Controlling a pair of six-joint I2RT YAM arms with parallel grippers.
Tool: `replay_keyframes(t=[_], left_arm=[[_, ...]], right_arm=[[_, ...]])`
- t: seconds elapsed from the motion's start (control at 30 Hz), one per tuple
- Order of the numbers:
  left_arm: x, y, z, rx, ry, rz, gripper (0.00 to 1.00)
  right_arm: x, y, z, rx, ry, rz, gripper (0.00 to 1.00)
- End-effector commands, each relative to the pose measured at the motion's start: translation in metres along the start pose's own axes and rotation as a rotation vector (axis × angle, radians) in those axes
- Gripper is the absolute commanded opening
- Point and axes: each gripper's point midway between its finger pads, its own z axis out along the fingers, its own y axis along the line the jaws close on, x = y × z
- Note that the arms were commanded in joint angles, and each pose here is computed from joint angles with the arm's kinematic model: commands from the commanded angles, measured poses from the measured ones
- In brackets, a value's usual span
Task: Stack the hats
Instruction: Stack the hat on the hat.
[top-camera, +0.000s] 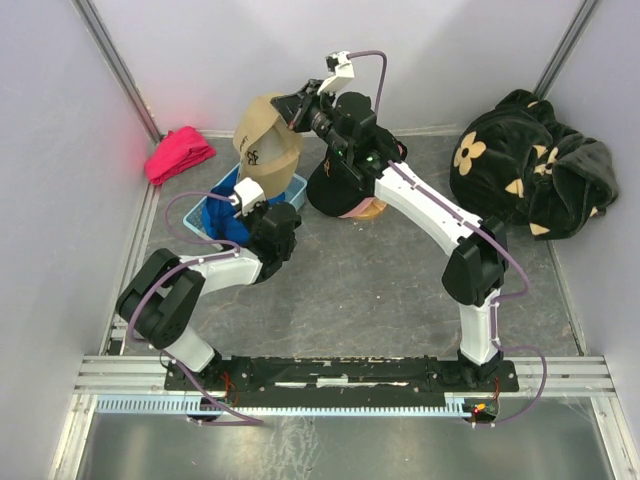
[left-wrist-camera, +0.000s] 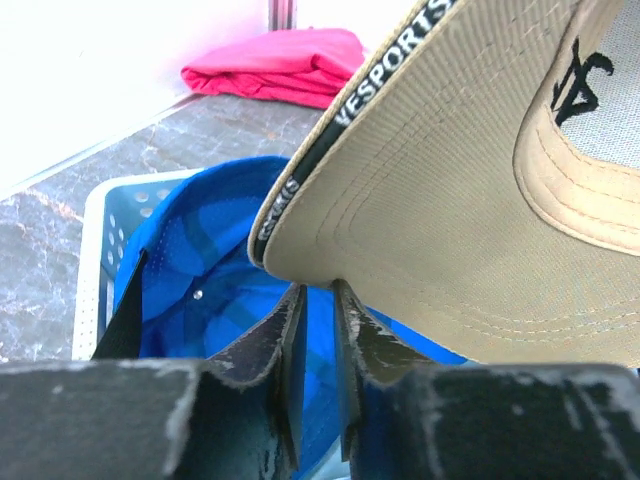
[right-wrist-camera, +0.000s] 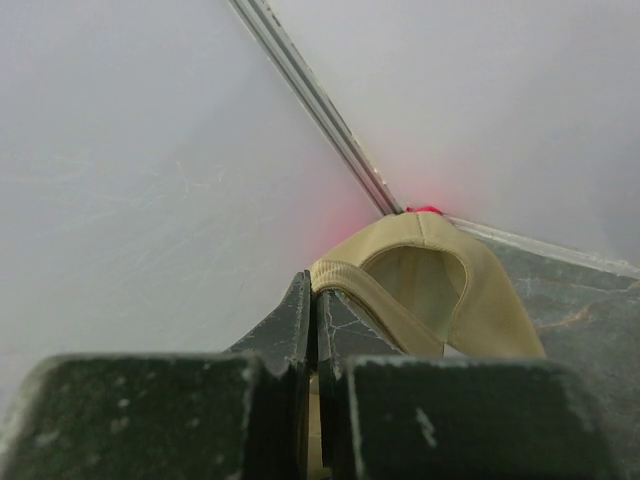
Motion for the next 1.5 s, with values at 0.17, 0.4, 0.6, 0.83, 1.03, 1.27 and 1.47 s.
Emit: replay_keyframes(t=[0.17, 0.4, 0.6, 0.83, 1.03, 1.27, 1.47], left_arm=[[-0.064, -0.014, 0.003, 0.025, -0.132, -0.077, 0.15], [-0.089, -0.029, 0.006, 0.032, -0.215, -0.052, 0.14], [-0.114, -0.050, 0.010, 0.025, -0.303, -0.015, 0.14], [-0.120, -0.063, 0.018, 0.014, -0.337, 0.018, 0.14], [-0.105, -0.065, 0.017, 0.054, -0.337, 0.004, 0.17], [-0.100, -0.059, 0.011, 0.121, -0.342, -0.067, 0.19], [-0.099, -0.057, 0.008, 0.131, -0.332, -0.083, 0.20]], right_arm=[[-0.085, 0.014, -0.018, -0.130, -0.116, 0.070, 0.01], [-0.111, -0.024, -0.023, -0.153, -0.163, 0.131, 0.01], [-0.127, -0.056, -0.021, -0.180, -0.182, 0.194, 0.02], [-0.125, -0.079, -0.008, -0.246, -0.157, 0.275, 0.02], [-0.124, -0.087, -0.010, -0.275, -0.150, 0.314, 0.02], [-0.127, -0.099, -0.032, -0.302, -0.170, 0.360, 0.02], [-0.121, -0.111, -0.055, -0.289, -0.176, 0.389, 0.02]])
